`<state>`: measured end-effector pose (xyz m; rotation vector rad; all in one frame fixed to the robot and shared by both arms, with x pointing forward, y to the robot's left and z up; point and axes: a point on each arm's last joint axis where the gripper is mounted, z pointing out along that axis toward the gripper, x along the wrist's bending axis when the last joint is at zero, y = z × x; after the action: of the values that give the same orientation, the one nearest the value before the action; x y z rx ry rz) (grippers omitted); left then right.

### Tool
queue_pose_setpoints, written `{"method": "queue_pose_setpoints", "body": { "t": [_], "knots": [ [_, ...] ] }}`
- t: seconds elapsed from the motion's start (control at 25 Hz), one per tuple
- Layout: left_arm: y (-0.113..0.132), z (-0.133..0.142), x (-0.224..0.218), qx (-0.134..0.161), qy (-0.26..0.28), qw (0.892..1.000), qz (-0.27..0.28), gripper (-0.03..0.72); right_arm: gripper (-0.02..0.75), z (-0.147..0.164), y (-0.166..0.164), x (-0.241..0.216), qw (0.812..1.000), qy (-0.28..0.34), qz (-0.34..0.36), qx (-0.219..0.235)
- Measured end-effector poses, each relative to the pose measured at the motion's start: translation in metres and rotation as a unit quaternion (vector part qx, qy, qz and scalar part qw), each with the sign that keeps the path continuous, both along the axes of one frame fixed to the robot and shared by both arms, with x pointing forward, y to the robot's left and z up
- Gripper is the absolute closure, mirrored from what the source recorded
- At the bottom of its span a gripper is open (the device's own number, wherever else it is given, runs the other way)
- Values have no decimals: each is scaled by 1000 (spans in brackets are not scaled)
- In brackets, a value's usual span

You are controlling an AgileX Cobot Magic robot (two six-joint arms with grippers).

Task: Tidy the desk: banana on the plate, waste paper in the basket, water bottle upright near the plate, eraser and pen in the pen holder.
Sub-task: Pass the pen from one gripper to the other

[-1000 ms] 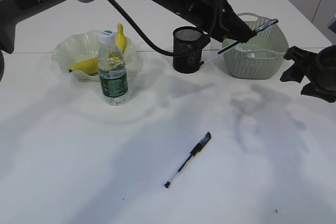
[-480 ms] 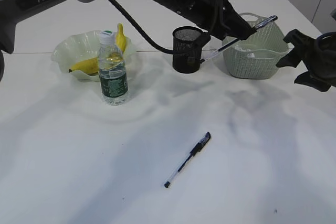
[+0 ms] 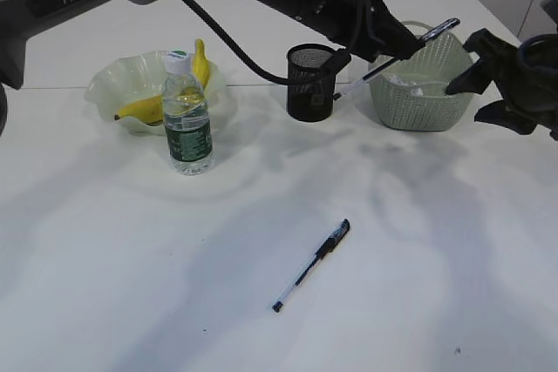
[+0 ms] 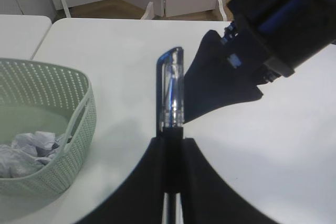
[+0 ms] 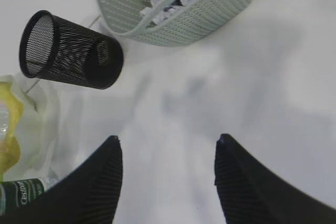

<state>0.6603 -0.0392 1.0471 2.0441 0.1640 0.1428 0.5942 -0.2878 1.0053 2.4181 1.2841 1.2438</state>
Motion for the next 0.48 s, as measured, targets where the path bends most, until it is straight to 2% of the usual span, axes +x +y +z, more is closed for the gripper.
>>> {"method": "queue_pose_setpoints", "body": {
  "t": [0.48],
  "knots": [
    [0, 3, 8, -20, -6, 999, 45, 672, 313, 16, 8, 8, 997, -60, 35, 37]
  ]
}}
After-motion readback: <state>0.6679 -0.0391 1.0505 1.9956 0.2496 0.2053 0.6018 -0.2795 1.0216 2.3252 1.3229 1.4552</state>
